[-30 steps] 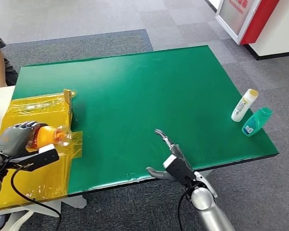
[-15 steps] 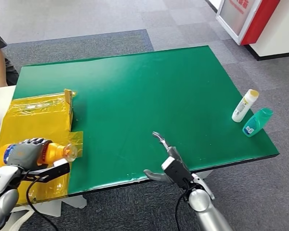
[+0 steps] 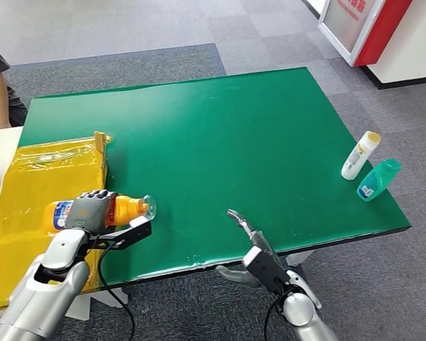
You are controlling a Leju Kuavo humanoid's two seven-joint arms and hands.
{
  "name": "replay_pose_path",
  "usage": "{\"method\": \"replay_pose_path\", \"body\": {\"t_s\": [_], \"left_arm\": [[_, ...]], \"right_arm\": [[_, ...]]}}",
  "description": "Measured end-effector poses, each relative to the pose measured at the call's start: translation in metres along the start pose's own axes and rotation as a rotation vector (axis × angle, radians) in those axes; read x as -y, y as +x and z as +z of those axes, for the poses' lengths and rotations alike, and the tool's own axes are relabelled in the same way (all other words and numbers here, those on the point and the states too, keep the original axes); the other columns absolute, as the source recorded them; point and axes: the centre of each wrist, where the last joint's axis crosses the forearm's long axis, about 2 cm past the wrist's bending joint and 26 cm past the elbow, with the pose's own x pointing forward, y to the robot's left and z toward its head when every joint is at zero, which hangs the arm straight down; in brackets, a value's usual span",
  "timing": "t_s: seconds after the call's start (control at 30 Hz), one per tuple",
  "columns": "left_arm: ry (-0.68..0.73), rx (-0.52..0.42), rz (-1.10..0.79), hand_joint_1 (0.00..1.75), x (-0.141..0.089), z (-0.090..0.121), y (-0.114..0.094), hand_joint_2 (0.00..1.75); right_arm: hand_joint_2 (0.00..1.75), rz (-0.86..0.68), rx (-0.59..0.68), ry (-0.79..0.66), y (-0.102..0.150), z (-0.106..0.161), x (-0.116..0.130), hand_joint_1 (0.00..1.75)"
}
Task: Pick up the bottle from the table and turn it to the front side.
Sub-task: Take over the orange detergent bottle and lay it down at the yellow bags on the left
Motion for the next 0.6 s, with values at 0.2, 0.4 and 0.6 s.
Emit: {"method": "replay_pose_path", "body": {"t_s": [0.2,0.4,0.6], "left_arm": [[-0.03,-0.011,0.058,0.0,0.001,-0.012,0.018,1.75],[-0.08,0.042,0.322,0.0,0.017,-0.001,0.025,1.75],[0.107,0.174,0.891,0.0,0.028,0.037,0.018,1.75]], "right_arm": [[1.75,0.005,0.002,0.002,0.0,-0.003,0.003,0.0],[1.75,-0.006,-0.004,-0.023,-0.004,0.005,0.007,0.0],[1.75,-0.009,-0.018,-0.061,-0.009,0.025,0.008,0.0]]}}
